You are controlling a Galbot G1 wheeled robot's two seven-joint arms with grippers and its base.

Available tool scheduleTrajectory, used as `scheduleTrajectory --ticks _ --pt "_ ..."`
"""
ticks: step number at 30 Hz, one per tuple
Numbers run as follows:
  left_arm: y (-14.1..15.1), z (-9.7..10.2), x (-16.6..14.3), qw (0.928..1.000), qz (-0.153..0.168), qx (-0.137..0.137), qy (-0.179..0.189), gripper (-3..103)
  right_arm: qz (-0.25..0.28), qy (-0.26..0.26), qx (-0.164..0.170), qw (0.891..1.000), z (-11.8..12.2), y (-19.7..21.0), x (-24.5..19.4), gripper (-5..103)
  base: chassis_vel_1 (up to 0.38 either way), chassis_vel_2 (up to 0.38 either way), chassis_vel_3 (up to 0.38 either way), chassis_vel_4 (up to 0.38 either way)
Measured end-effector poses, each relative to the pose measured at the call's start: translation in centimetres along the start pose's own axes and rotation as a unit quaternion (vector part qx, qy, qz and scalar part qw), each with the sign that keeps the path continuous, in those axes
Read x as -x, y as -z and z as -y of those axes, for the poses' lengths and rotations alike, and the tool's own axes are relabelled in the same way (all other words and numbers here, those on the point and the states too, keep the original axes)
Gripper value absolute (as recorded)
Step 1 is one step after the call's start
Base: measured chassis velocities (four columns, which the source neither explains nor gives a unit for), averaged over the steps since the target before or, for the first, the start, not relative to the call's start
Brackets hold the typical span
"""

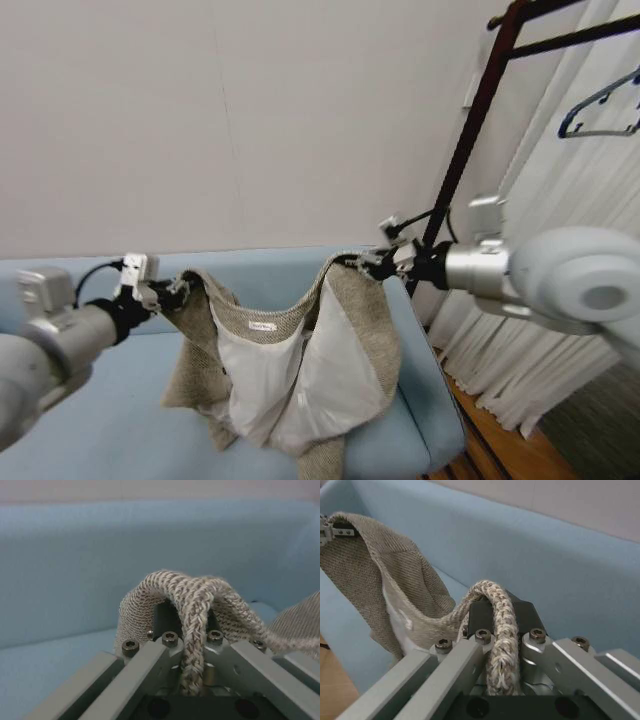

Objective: Pick up the clothes from the sofa and hang them on the clothes hanger.

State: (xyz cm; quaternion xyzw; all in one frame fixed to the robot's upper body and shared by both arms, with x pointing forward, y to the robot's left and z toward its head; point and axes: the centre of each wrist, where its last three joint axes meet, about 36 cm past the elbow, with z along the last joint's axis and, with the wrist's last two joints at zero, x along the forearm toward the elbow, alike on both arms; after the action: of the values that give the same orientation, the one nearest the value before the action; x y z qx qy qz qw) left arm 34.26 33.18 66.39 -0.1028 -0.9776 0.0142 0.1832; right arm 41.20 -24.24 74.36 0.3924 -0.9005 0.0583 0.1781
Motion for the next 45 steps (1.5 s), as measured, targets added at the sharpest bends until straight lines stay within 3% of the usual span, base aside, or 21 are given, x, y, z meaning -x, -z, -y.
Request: scheduleTrajectory --ticks 4,7,9,12,15,19,24,27,28,30,31,33,35,37,42,45 --pt "-3.1 -2.1 3.5 0.9986 -0.025 -0.018 0.042 0 0.001 0.0 0.005 1.0 1.4 -1.5 5.2 1 0.0 0.0 0.0 0.0" --pt "-5.7 -3.9 7.0 0.9961 -0.027 -0.038 0.076 0 0.012 -0.003 -0.007 1.0 2.2 -2.7 9.2 1 0.0 0.0 0.0 0.0" --pt "-6.6 -4.0 8.2 0.9957 -0.028 -0.038 0.079 0 0.013 -0.006 -0.008 1.0 2.4 -3.1 9.8 1 0.0 0.0 0.0 0.0" --pt "-8.2 -4.0 12.8 0.9953 -0.008 -0.041 0.087 0 0.014 -0.025 -0.014 0.999 3.1 -5.5 12.3 1 0.0 0.0 0.0 0.0" --pt "-8.8 -4.3 15.4 0.9949 0.006 -0.04 0.092 0 0.017 -0.039 -0.02 0.999 3.6 -6.9 13.8 1 0.0 0.0 0.0 0.0" --pt "-8.8 -4.5 16.5 0.9946 0.024 -0.03 0.097 0 0.026 -0.051 -0.023 0.998 3.9 -7.8 14.6 1 0.0 0.0 0.0 0.0" --pt "-6.5 -3.8 12.9 0.9955 0.061 -0.007 0.072 0 0.057 -0.049 -0.031 0.997 3.5 -5.8 12.4 1 0.0 0.0 0.0 0.0" --pt "-2.7 -3.6 8.4 0.9936 0.102 0.012 0.048 0 0.089 -0.036 -0.036 0.995 3.1 -2.7 10.1 1 0.0 0.0 0.0 0.0" --pt "2.0 -2.3 4.5 0.9875 0.152 0.042 -0.005 0 0.12 -0.024 -0.036 0.992 3.0 1.1 6.5 1 0.0 0.0 0.0 0.0" --pt "4.3 -1.2 2.1 0.9802 0.175 0.076 -0.05 0 0.138 -0.019 -0.037 0.99 2.9 3.8 3.6 1 0.0 0.0 0.0 0.0" --pt "4.3 -1.2 2.1 0.9802 0.175 0.076 -0.05 0 0.138 -0.019 -0.037 0.99 2.9 3.8 3.6 1 0.0 0.0 0.0 0.0" --pt "6.3 0.4 -0.6 0.9704 0.195 0.11 -0.091 0 0.144 -0.012 -0.028 0.989 2.5 5.4 -0.5 1 0.0 0.0 0.0 0.0" --pt "6.7 1.1 -1.6 0.9666 0.2 0.124 -0.101 0 0.143 -0.012 -0.025 0.989 2.3 5.8 -2.0 1 0.0 0.0 0.0 0.0" --pt "7.4 2.4 -4.2 0.9583 0.213 0.15 -0.116 0 0.142 -0.006 -0.021 0.99 1.5 6.4 -5.7 1 0.0 0.0 0.0 0.0" --pt "9.2 4.3 -8.5 0.9504 0.242 0.16 -0.113 0 0.131 0.008 -0.026 0.991 -0.7 6.8 -9.9 1 0.0 0.0 0.0 0.0" --pt "10.4 4.7 -10.4 0.9586 0.224 0.14 -0.105 0 0.124 0.012 -0.036 0.992 -1.9 6.7 -11.3 1 0.0 0.0 0.0 0.0"
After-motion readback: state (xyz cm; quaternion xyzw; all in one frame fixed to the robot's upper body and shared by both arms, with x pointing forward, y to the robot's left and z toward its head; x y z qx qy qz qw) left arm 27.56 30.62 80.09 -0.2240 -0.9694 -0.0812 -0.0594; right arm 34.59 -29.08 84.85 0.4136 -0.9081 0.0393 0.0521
